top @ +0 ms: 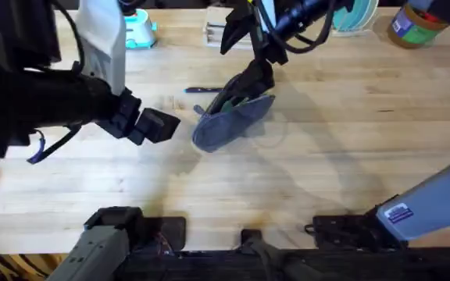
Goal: Unzip the bag, pick up the pens from the table one at a time and place them inside, then zip the bag closed.
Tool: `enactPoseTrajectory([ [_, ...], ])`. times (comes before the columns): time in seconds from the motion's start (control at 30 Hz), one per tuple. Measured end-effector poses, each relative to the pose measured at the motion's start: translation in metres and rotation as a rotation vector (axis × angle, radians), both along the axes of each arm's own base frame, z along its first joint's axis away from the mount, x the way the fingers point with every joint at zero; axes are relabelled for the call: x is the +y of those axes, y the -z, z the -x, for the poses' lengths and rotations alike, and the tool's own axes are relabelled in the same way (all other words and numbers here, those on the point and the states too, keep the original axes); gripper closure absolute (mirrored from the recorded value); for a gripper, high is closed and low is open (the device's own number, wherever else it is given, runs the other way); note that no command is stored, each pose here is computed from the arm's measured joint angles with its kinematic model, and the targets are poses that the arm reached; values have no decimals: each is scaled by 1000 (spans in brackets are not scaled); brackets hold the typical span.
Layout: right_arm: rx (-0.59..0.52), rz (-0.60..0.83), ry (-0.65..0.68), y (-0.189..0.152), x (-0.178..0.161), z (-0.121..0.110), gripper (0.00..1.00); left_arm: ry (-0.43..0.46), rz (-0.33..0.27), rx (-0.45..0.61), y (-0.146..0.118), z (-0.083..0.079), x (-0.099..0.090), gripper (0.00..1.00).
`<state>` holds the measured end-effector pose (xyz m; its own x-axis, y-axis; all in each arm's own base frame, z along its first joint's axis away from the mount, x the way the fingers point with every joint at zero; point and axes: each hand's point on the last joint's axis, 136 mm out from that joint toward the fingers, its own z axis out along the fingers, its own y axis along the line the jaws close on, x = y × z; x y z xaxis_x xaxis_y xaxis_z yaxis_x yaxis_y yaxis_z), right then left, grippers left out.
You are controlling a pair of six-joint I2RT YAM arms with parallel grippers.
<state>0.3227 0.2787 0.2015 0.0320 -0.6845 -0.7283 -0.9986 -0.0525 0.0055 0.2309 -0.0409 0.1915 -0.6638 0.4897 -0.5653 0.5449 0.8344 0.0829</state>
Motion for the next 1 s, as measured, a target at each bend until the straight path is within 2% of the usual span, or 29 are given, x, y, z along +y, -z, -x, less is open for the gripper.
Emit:
enactPoseTrajectory([
  [0.2,170,-14,31,-2,5,23,6,-55,0,1,0,-2,13,7],
  [0.33,228,-64,46,-11,13,26,6,-73,-3,14,2,1,18,8],
  [0.43,236,-106,88,-18,20,16,6,-59,-20,19,4,3,22,7],
  [0.47,233,-100,180,-18,24,0,6,-14,-43,6,4,4,23,7],
  [0.53,219,-68,254,-14,23,-12,7,26,-52,-9,3,3,23,8],
  [0.77,83,35,419,4,40,-39,6,113,-93,-60,0,2,33,8],
  [0.87,75,63,464,18,52,-45,6,158,-83,-102,-4,1,35,7],
  [1.0,110,105,516,48,58,-54,6,221,-38,-151,-10,4,32,7],
])
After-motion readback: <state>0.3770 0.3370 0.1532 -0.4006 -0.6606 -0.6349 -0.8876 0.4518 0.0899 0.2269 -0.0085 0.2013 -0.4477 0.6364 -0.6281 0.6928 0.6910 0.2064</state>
